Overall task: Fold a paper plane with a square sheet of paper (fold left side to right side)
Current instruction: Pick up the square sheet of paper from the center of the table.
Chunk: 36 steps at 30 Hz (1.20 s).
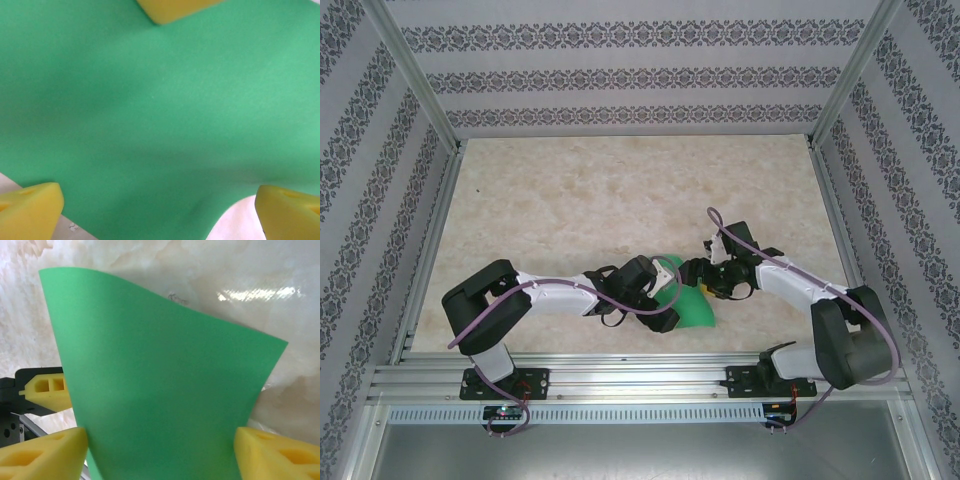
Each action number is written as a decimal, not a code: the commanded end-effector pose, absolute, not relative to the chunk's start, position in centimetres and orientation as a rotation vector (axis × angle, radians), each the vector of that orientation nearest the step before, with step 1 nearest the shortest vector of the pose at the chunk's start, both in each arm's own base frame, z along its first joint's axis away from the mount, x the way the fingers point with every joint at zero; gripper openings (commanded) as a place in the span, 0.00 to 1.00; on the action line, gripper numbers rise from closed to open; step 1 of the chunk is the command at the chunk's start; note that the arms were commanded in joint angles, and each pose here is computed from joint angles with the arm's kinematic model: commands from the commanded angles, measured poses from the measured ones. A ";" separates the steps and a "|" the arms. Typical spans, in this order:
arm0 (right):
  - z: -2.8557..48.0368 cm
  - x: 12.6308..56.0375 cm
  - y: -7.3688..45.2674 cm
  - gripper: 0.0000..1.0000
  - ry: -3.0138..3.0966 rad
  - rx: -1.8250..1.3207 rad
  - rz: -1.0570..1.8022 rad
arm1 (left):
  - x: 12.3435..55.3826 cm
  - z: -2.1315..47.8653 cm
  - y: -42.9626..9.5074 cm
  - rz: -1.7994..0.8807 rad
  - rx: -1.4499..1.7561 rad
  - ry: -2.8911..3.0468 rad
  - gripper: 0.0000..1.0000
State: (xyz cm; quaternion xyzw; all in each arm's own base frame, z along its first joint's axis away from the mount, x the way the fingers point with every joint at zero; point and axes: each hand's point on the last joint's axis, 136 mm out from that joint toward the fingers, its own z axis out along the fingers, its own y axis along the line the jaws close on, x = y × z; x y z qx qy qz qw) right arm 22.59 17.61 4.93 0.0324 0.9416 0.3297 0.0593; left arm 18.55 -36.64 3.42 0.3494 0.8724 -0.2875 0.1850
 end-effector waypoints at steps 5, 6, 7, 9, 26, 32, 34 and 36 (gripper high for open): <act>5.6 23.0 18.9 0.53 2.806 0.060 1.118 | 18.2 3.0 -36.5 -0.795 0.977 2.473 1.00; 5.8 23.1 19.0 0.51 2.795 0.061 1.127 | 18.3 3.2 -36.5 -0.790 0.974 2.468 1.00; 6.0 23.3 19.0 0.49 2.783 0.067 1.134 | 18.5 3.5 -36.4 -0.783 0.965 2.460 1.00; 6.3 23.8 18.8 0.45 2.759 0.081 1.146 | 18.9 4.5 -36.2 -0.780 0.947 2.435 1.00; 16.4 29.8 18.2 0.29 2.275 0.038 1.316 | 27.7 22.7 -23.5 -1.069 0.254 2.006 1.00; 25.2 31.2 18.9 0.28 2.035 -0.069 1.411 | 28.6 28.3 -23.5 -1.201 0.282 1.899 1.00; 28.1 31.4 19.2 0.28 1.969 -0.112 1.441 | 28.6 30.1 -24.1 -1.257 0.319 1.858 1.00; 31.2 31.2 19.5 0.28 1.905 -0.167 1.466 | 28.6 32.2 -24.8 -1.308 0.370 1.802 1.00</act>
